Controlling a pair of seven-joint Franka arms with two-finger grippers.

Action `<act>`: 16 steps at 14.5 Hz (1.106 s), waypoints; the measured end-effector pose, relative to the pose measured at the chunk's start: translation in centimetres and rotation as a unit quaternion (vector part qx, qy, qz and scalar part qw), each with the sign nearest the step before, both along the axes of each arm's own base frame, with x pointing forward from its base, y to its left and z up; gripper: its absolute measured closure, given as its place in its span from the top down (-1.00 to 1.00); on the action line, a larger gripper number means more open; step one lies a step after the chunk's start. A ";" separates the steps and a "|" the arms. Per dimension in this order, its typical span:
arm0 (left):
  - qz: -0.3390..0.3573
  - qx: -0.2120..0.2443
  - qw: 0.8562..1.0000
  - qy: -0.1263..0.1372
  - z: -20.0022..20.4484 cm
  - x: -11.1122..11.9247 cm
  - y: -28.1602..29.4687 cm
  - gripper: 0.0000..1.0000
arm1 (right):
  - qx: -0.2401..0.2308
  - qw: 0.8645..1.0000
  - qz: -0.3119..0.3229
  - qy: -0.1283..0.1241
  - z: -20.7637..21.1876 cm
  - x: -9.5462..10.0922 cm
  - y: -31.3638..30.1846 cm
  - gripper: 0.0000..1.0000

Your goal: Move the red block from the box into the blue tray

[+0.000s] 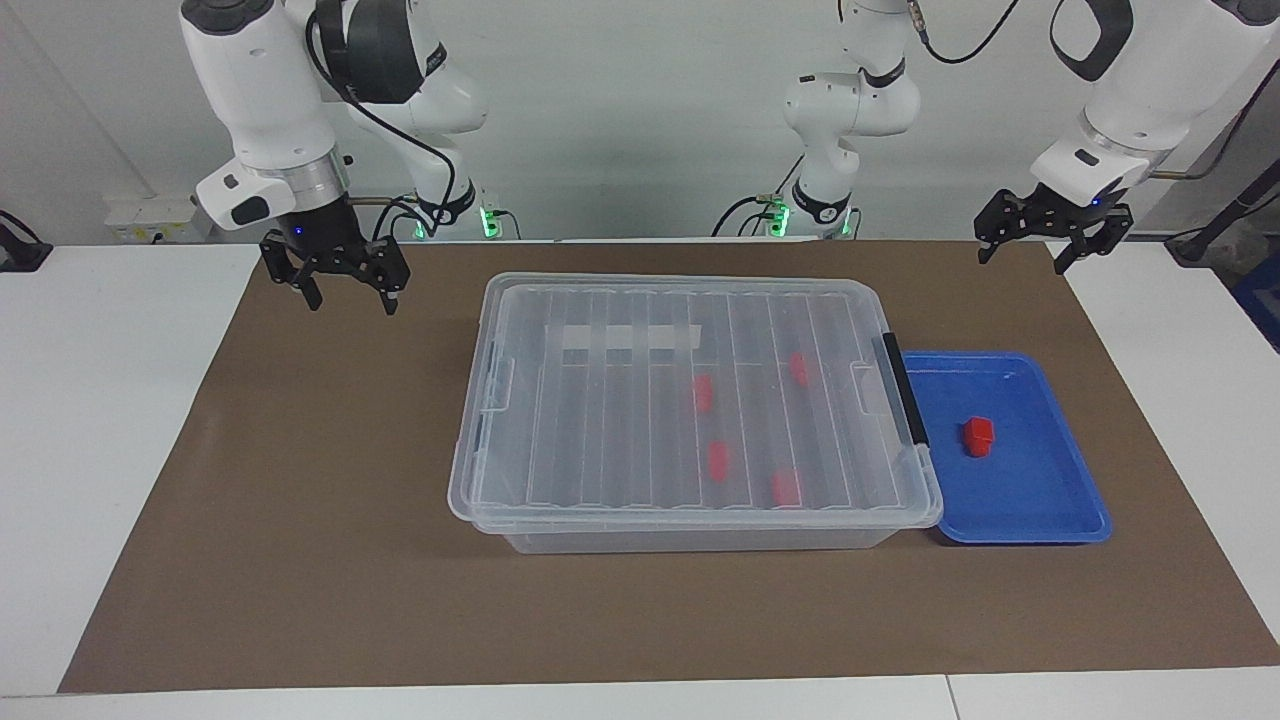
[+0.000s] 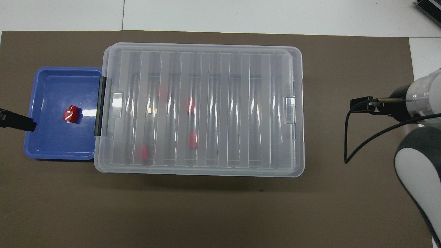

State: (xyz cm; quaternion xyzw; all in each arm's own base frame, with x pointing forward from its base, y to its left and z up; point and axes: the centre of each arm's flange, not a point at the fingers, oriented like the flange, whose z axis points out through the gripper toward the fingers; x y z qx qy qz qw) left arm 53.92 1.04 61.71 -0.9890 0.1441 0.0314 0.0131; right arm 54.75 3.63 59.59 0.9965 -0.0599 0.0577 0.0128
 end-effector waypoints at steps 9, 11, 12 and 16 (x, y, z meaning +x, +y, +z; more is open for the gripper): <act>0.000 0.000 1.000 0.000 0.0 0.0 0.0 1.00 | -0.007 0.999 -0.021 0.037 3.5 1.1 -2.2 1.00; 0.000 0.000 1.000 0.000 0.0 0.0 0.0 1.00 | -0.010 0.999 -0.018 0.045 3.1 1.3 -1.8 1.00; 0.000 0.000 1.000 0.000 0.0 0.0 0.0 1.00 | -0.010 0.999 -0.018 0.048 2.9 1.3 -1.8 1.00; 0.000 0.000 1.000 0.000 0.0 0.0 0.0 1.00 | -0.011 0.998 -0.019 0.055 2.6 1.3 -1.8 1.00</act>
